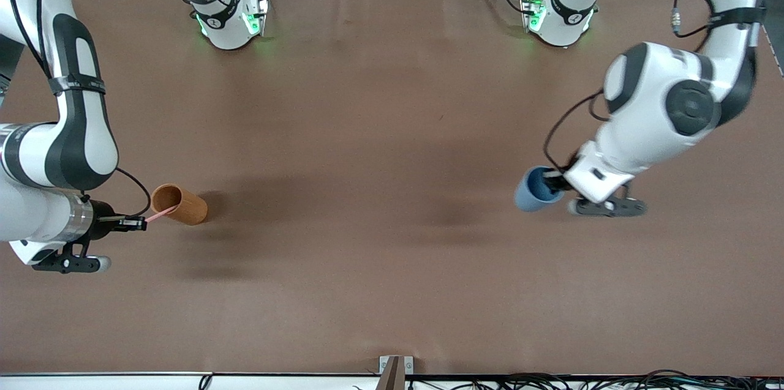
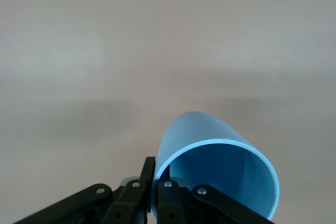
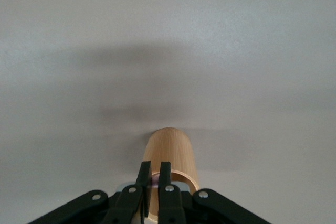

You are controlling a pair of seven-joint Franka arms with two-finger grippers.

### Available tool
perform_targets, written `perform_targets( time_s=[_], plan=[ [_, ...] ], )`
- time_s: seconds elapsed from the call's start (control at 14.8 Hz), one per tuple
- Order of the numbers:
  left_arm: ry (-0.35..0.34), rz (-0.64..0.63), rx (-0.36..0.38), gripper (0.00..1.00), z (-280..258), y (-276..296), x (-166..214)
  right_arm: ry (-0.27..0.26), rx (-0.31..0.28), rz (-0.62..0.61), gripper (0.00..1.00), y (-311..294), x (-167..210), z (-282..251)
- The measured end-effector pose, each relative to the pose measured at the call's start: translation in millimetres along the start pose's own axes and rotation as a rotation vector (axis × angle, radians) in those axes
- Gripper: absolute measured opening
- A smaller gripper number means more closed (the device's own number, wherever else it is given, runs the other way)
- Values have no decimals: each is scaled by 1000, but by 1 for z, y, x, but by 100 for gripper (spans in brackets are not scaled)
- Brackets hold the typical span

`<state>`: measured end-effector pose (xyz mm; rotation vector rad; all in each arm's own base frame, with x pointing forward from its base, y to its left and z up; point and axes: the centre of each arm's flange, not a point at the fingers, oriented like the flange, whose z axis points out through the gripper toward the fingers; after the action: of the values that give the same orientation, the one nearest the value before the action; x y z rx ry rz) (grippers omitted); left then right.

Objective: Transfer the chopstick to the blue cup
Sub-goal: 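Lift the pink stick with the right gripper while the left gripper moves the cup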

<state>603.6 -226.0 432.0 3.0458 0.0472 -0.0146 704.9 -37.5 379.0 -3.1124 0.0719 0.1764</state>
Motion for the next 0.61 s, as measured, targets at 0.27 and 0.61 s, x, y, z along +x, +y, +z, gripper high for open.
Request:
perform_targets(
  time_s=[0.27, 0.61],
  plan=[
    [-46, -128, 67, 5, 65, 98, -35, 68, -3, -8, 9, -6, -16, -71],
    [-63, -233, 40, 5, 149, 175, -58, 144, -9, -12, 9, -10, -90, -203]
  ],
)
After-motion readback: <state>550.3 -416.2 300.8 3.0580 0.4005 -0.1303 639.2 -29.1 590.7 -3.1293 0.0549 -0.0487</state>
